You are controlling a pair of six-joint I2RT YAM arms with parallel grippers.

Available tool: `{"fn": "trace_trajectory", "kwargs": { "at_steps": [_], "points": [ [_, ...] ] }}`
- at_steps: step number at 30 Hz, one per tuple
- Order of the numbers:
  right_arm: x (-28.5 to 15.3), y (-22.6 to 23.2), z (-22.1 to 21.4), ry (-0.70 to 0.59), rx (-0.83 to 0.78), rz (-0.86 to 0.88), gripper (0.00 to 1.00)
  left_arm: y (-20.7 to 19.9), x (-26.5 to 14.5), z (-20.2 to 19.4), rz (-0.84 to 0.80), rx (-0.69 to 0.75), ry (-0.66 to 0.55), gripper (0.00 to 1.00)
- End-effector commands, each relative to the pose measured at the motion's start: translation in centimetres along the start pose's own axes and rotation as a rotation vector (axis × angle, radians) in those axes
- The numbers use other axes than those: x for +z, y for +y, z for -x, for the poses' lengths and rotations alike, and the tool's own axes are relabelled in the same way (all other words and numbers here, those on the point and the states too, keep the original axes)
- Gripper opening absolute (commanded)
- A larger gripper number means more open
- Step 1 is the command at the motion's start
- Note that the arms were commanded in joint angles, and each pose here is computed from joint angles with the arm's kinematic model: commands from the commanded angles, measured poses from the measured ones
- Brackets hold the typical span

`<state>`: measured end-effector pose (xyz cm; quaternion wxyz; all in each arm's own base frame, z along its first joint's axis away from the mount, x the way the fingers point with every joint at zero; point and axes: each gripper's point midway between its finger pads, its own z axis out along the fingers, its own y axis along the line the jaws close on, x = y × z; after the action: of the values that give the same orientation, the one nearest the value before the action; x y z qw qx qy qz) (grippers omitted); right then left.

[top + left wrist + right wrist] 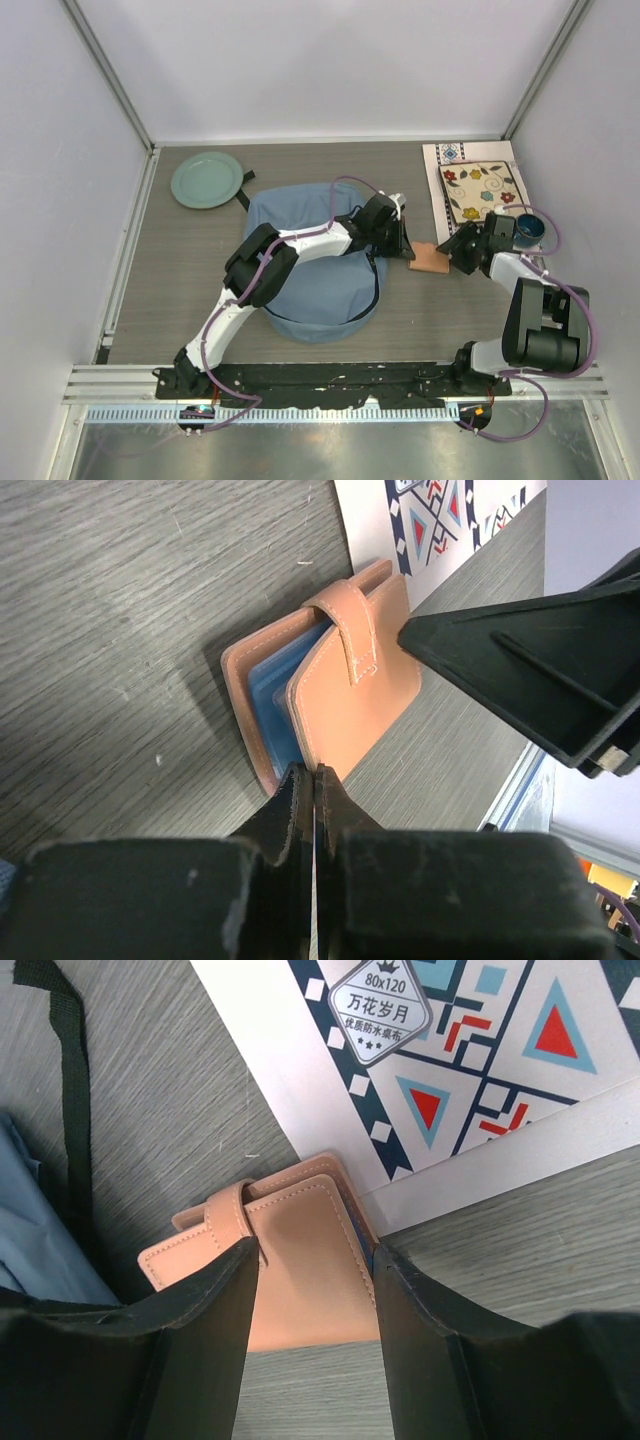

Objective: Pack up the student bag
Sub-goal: Pick up the personal item from the center of the board.

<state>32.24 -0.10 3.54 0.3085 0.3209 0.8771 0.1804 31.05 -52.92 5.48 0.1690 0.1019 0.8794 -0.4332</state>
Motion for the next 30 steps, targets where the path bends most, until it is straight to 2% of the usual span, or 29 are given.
{"fn": "trace_trajectory", "kwargs": {
  "at_steps": [1, 5, 10, 14, 19, 24, 25, 26, 28, 29, 30],
  "points": [
    [-1.7, 2.4, 1.3, -0.04, -0.014, 0.084, 0.55, -2.1, -0.7, 1.2, -0.045, 0.055, -0.021, 0.0],
    [-2.7, 3.0, 2.1, -0.074, -0.003, 0.086, 0.63, -2.3, -1.6, 1.7, -0.027, 0.095, -0.025, 0.0],
    [-5.3, 3.6, 4.4, -0.177, 0.003, 0.071, 0.75, -3.5, -4.3, 3.0, -0.003, 0.177, -0.051, 0.0],
    [-7.4, 4.3, 5.8, -0.228, 0.005, 0.073, 0.78, -6.0, -8.1, 5.1, -0.016, 0.244, -0.115, 0.0],
    [-9.7, 5.8, 6.3, -0.264, 0.017, 0.125, 0.79, -7.1, -12.1, 7.5, -0.023, 0.246, -0.216, 0.0],
    [-11.8, 8.8, 5.0, -0.211, 0.052, 0.279, 0.79, -6.7, -16.1, 9.7, 0.03, 0.221, -0.364, 0.0],
    [-12.3, 9.8, 4.9, -0.205, 0.071, 0.333, 0.79, -7.6, -17.8, 10.3, 0.018, 0.218, -0.408, 0.0],
    [-12.5, 10.7, 3.8, -0.156, 0.076, 0.4, 0.79, -6.3, -18.3, 10.6, 0.06, 0.197, -0.439, 0.0],
    [-13.7, 13.2, 3.8, -0.136, 0.129, 0.55, 0.79, -7.3, -20.7, 11.5, 0.044, 0.166, -0.521, 0.0],
    [-13.7, 13.8, 2.0, -0.062, 0.159, 0.621, 0.79, -6.3, -21.1, 11.1, 0.059, 0.144, -0.529, 0.0],
    [-13.9, 14.5, 1.9, -0.056, 0.175, 0.675, 0.79, -6.3, -22.0, 12.0, 0.061, 0.124, -0.592, 0.0]
  ]
}}
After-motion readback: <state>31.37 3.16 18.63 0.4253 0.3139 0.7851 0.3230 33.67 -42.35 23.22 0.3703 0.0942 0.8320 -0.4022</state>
